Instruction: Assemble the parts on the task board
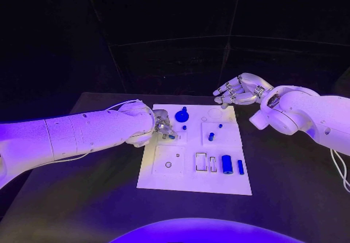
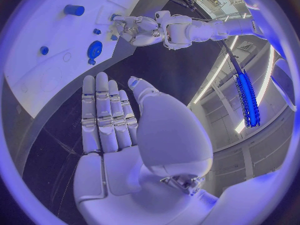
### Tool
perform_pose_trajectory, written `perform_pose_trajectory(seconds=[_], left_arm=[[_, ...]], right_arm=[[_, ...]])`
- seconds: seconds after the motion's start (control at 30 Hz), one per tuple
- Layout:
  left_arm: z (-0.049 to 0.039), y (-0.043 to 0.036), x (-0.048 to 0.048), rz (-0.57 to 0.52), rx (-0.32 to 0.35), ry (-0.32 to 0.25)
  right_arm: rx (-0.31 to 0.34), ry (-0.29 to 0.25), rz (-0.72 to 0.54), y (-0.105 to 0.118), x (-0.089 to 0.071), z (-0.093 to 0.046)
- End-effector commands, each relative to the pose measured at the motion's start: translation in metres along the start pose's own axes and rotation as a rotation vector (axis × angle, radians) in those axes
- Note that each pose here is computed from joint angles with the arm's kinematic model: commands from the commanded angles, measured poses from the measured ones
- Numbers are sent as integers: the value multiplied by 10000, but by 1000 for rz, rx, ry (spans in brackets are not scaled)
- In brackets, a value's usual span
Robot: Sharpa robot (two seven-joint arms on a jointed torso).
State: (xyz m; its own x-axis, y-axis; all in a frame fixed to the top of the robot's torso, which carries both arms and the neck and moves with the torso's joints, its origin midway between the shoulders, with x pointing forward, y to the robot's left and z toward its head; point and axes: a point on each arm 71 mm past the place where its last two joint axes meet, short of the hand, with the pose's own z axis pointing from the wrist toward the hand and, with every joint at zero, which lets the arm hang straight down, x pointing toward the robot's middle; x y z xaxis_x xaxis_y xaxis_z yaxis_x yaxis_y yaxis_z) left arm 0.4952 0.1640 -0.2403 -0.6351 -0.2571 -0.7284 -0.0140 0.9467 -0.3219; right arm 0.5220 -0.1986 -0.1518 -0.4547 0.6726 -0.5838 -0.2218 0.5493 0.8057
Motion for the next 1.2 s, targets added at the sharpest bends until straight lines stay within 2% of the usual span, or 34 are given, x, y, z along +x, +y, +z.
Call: perform_pose_trajectory(seconds=[0.03,0.4,1.2], left_arm=[[8,23,50,28,-23,32],[21,14,52,34,-27,41],[110,-52,9,55,-42,53]], right_arm=[[-12,7,-2,21,1,6],[-13,8,-2,21,4,18],[-11,11,-2,20,9,27]])
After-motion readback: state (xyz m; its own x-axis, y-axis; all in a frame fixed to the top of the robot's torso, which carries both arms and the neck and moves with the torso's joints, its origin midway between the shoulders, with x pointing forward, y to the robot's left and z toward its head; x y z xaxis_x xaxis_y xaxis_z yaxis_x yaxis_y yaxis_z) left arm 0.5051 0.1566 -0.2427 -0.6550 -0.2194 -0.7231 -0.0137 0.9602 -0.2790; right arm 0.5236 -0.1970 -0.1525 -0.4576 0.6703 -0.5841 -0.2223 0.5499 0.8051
